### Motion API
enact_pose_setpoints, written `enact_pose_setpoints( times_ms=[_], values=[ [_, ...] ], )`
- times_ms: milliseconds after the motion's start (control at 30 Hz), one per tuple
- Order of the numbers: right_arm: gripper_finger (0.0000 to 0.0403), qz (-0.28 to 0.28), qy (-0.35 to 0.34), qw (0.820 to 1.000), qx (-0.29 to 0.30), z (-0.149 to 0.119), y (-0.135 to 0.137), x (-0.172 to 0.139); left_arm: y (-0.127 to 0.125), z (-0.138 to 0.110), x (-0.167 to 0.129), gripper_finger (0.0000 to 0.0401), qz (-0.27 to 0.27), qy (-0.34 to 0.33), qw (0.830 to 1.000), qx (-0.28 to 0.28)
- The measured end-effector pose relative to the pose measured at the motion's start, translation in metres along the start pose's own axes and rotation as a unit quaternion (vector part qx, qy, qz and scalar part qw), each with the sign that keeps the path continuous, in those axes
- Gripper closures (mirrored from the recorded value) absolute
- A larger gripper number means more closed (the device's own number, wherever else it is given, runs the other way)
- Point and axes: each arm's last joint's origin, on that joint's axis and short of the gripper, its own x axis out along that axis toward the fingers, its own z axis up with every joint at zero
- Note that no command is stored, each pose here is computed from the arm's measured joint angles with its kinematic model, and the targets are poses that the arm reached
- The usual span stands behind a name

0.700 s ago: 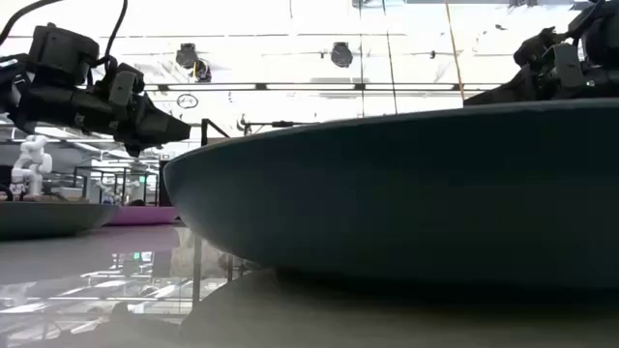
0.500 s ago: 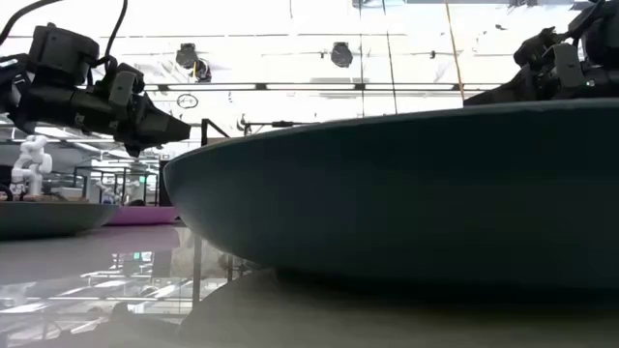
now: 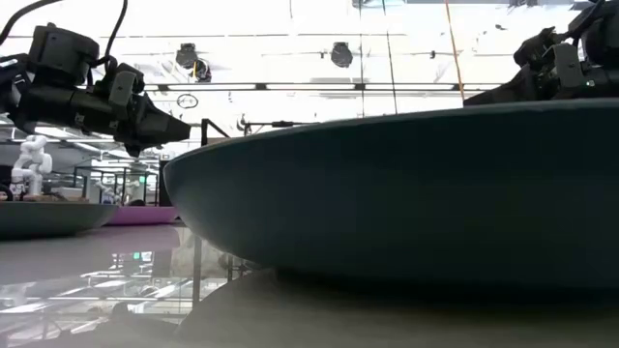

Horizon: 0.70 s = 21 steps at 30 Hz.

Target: Place and stack plates onto a shelf

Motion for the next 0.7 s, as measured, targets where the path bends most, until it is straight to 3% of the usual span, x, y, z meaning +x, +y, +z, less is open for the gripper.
enact_pose_setpoints(
  times_ms=[467,700],
  values=[
    [0.0273,0.003,-0.043,0.999,0.0,0.008,0.001,0.0,0.0,0.0,0.0,0.0275,0.0,0.0,1.0,0.0],
    [0.0273,0.012,-0.182,0.983,0.0,0.035,0.002,-0.006,0.0,0.0,0.0,0.0275,0.0,0.0,1.0,0.0]
  ],
)
